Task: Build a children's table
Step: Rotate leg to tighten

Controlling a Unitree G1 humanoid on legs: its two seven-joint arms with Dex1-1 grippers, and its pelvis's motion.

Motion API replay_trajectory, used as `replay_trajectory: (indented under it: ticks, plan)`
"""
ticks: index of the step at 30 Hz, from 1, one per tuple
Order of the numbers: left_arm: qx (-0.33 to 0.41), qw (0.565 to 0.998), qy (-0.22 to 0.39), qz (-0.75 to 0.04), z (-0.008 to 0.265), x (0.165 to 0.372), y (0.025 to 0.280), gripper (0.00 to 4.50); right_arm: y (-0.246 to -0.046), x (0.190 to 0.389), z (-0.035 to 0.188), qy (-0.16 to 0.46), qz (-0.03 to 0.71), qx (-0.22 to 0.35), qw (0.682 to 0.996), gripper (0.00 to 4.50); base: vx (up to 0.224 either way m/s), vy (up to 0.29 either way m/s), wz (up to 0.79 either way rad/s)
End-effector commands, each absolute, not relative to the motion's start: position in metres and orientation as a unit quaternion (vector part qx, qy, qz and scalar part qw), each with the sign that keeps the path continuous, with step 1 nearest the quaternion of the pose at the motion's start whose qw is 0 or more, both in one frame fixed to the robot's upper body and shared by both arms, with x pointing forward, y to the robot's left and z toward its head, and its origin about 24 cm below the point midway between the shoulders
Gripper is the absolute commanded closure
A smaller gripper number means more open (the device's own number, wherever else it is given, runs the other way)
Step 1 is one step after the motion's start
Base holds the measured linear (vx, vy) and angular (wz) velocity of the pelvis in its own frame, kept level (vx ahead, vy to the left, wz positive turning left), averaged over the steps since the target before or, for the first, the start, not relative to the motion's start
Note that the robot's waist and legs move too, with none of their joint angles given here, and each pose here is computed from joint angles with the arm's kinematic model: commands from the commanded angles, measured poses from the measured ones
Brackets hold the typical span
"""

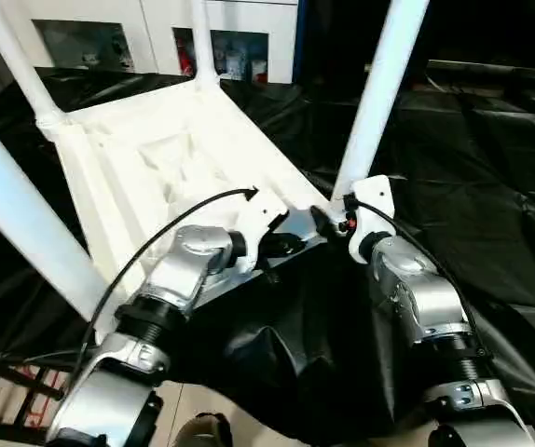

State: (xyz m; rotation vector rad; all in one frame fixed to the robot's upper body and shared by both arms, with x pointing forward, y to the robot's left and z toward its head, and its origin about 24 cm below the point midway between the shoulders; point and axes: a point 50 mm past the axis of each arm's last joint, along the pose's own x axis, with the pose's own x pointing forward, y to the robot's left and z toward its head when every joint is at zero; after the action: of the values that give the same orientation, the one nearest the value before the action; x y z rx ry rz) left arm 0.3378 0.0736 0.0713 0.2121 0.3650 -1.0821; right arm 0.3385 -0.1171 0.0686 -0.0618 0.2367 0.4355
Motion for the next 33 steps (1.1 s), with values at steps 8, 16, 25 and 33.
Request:
replay_trajectory:
  ticks: [8,16,25,33]
  plan:
    - [0.104,0.741,0.117,-0.653,0.088,0.313,0.071,4.5,-0.105,0.306,0.077,0.112,0.479,-0.096,0.866,0.58,0.0,0.0,0.0]
    - [0.104,0.695,0.137,-0.698,0.087,0.302,0.086,4.5,-0.126,0.293,0.081,0.134,0.55,-0.118,0.816,0.82,0.0,0.0,0.0]
    - [0.098,0.676,0.15,-0.715,0.087,0.296,0.093,4.5,-0.129,0.288,0.084,0.14,0.572,-0.098,0.802,1.44,0.0,0.0,0.0]
    - [0.109,0.716,0.15,-0.672,0.085,0.305,0.089,4.5,-0.126,0.29,0.078,0.137,0.548,-0.073,0.822,1.8,0.0,0.0,0.0]
